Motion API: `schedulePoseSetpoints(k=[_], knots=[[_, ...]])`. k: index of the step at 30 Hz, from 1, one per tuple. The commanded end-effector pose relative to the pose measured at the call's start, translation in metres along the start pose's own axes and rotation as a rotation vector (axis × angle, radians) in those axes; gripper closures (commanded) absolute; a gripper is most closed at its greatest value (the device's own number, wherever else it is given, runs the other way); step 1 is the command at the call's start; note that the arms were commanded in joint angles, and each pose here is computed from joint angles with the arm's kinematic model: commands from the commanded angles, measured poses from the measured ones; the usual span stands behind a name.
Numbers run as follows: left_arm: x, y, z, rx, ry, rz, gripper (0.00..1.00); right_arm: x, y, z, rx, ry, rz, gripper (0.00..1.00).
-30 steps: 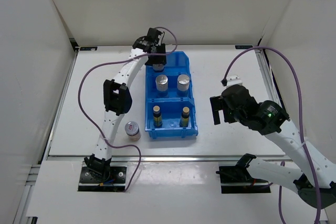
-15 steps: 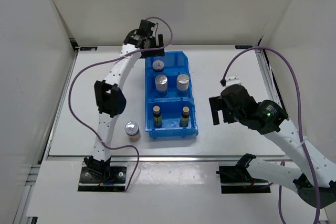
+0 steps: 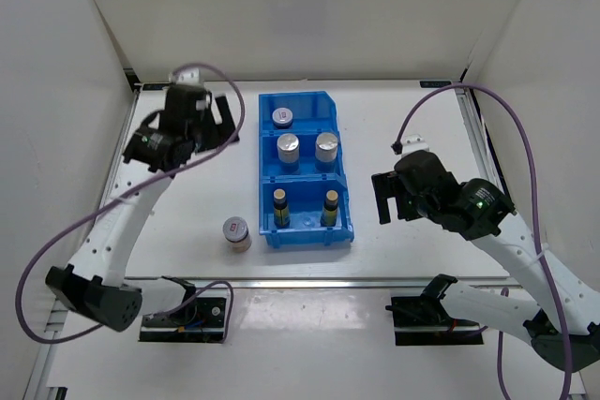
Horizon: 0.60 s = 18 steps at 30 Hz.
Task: Organize the condiment bottles
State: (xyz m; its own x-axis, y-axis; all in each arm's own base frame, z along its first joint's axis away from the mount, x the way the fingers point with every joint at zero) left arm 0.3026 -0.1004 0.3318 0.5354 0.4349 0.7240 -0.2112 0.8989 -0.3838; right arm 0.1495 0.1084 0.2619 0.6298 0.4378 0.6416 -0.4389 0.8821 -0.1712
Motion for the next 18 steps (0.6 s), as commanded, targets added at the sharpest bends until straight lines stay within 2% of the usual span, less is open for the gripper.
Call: schedulePoseSetpoints(k=[1,2,3,6,12,18], knots=[[-0.074,0.041,-0.012,0.119,0.197,0.027,0.0,0.014,0.004,0.009,0.043,-0.068,-0.029,0.0],[-0.082,0.047,-0.003,0.104,0.2,0.044,0.0,0.016,0.003,0.011,0.044,-0.076,-0.032,0.0],[-0.107,0.059,-0.006,0.124,0.271,0.054,0.0,0.016,0.002,0.013,0.045,-0.085,-0.026,0.0],[-0.144,0.073,-0.005,0.124,0.384,0.069,0.0,0.02,0.002,0.015,0.048,-0.102,-0.031,0.0],[-0.183,0.086,-0.011,0.162,0.507,0.103,0.0,0.02,0.007,0.016,0.078,-0.088,-0.026,0.0],[-0.21,0.077,-0.024,0.136,0.605,0.081,0.0,0.017,0.004,0.023,0.082,-0.107,-0.051,0.0]])
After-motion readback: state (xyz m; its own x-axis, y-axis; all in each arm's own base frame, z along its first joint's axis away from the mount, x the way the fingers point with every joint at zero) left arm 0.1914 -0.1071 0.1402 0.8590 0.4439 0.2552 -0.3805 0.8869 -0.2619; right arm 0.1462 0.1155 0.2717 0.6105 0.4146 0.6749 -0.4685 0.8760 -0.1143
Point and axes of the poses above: each gripper's point midway between its finger pads, its own z axis back along the fingers, its own y axis along the line the jaws close on, x = y × z, the point moved 4 cm from there along z, back along the fingers, and after that the axes turned 12 degrees about z, right-handed, at the moved point
